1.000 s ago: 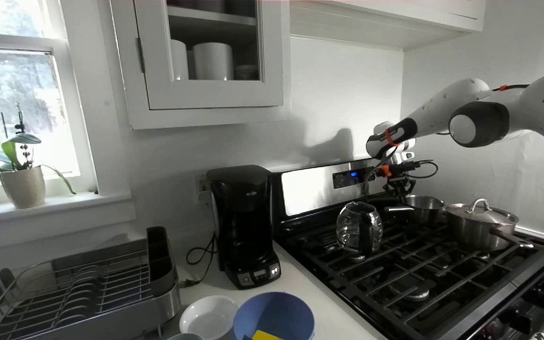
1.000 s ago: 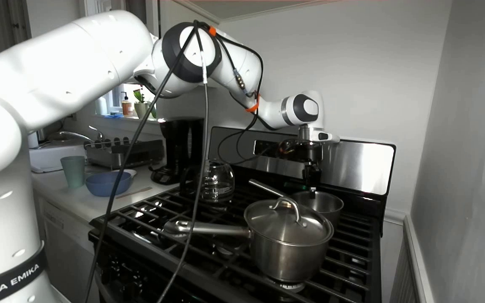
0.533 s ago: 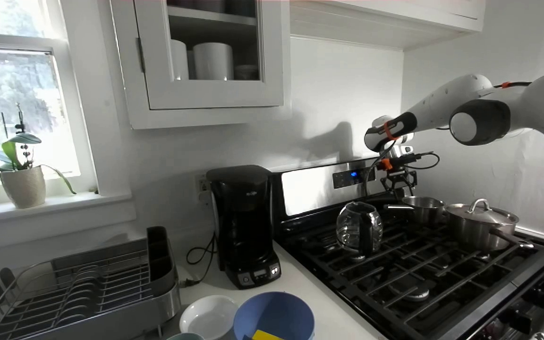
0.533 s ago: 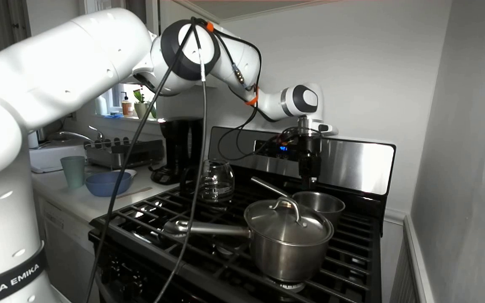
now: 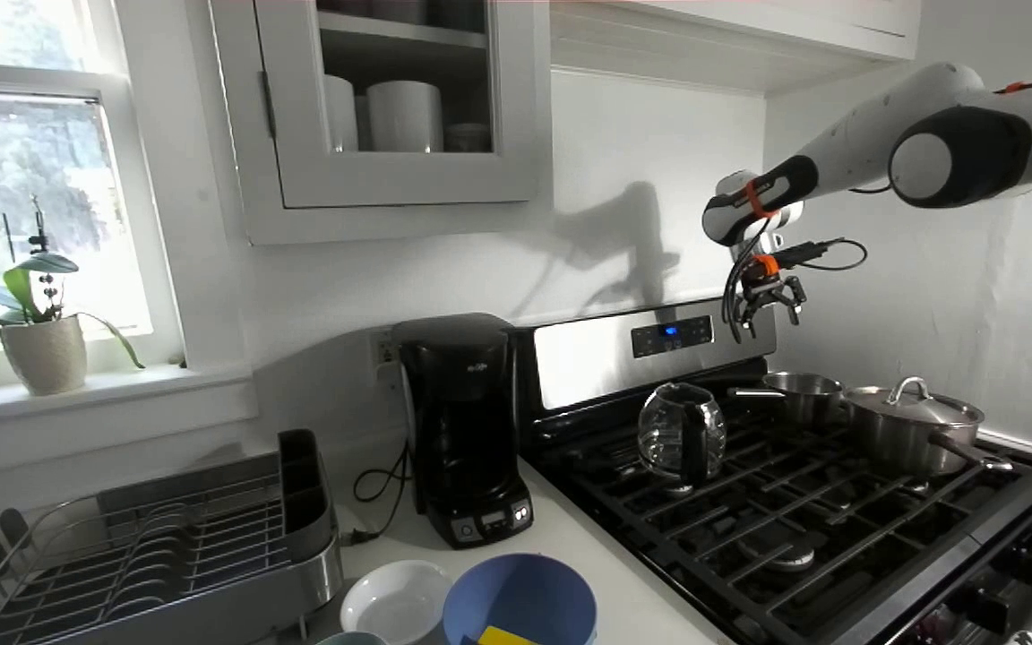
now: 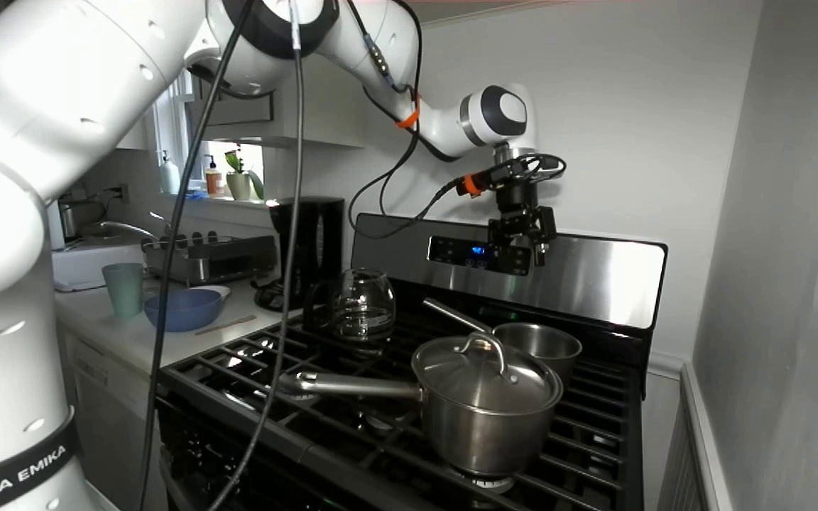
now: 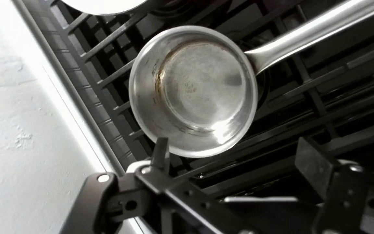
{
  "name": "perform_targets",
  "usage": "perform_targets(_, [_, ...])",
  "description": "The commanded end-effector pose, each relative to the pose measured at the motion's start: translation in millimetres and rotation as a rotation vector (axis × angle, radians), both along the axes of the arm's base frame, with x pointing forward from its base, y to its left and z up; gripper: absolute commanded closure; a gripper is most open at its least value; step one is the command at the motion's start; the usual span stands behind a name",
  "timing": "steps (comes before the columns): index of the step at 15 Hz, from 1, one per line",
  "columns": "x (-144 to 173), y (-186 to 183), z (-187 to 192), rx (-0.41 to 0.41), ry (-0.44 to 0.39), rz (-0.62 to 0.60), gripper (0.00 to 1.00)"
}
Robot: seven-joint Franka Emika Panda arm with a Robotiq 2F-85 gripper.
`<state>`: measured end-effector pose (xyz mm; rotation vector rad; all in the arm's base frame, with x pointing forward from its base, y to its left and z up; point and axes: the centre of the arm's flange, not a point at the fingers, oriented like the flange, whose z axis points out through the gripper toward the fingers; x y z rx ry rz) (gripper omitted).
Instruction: Move the pot on the top right slightly to the left
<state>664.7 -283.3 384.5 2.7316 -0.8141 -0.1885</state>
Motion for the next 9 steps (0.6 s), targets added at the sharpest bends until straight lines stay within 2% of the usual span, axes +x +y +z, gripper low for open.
perform_targets(1, [-74.8,24.0,28.0,-0.033,-0.005,0.198,0.0])
perform_targets(5, [-106.1,20.0,55.9,-0.077,0.007,0.405,0.0])
perform_targets(6, [-41.7,5.6,54.9,-0.064,0.011,0.307,0.0])
perform_targets(9, [-61.7,6.4,66.2,-0.065,0.013,0.368,0.0])
